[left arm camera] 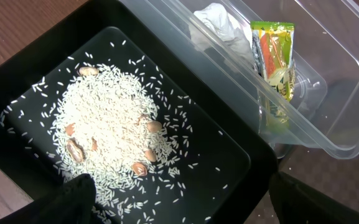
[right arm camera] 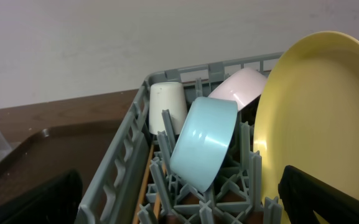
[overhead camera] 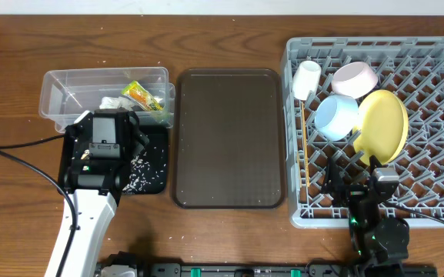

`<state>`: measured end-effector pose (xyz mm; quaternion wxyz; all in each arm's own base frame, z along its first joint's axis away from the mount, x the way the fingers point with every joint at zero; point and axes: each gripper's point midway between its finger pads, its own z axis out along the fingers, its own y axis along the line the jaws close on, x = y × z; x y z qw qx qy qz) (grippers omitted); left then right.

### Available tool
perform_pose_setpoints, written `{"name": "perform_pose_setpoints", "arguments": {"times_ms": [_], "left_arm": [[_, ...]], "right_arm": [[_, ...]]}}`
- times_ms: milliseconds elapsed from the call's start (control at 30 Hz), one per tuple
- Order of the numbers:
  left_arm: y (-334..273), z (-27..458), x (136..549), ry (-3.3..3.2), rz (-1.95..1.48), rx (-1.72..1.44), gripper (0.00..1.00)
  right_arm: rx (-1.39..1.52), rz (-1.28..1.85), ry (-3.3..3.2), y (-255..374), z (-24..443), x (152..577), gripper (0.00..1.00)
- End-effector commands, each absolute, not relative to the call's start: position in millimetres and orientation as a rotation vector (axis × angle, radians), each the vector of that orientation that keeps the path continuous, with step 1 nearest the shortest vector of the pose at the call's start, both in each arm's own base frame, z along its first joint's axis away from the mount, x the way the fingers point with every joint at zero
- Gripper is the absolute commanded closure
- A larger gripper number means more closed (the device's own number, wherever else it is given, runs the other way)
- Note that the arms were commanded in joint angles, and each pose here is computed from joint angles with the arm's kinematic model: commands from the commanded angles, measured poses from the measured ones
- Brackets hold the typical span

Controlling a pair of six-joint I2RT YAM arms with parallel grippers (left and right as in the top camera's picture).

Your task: Sort waste into correct bins and load items into the dishwasher rack

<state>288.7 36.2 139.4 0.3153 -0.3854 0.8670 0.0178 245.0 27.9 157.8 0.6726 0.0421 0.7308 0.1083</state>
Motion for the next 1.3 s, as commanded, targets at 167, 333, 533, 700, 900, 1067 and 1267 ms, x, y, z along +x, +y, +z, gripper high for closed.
{"name": "perform_pose_setpoints", "arguments": {"times_ms": [167,333,533,700,900,1067,1267], "left_arm": [[38,148,293,2.257,0.035,-1.022,0.08],[38,155,280,2.216,0.009,-1.015,0.08],[39,153,260,2.180,-0.013,-1.007,0.08],[40,147,242,2.148,-0.030,-0.997,0.08],[41,133,224,2.119,-0.049,-0.991,0.08],[42,117,211,2.107,-0.056,-0.988,0.08],[48,109,206,2.025,-0.057,-0.986,0.08]], "right_arm": [[0.116,0.243,1.643,24,157,245,0.01],[0.116,0.242,1.643,24,157,245,0.01],[0.116,0.242,1.643,24,157,245,0.01],[0.116,0.242,1.643,24,157,245,0.01],[0.116,0.242,1.643,24,157,245,0.01],[0.116,0.243,1.643,24,157,245,0.01],[0.116,0.242,1.643,24,157,245,0.01]]}}
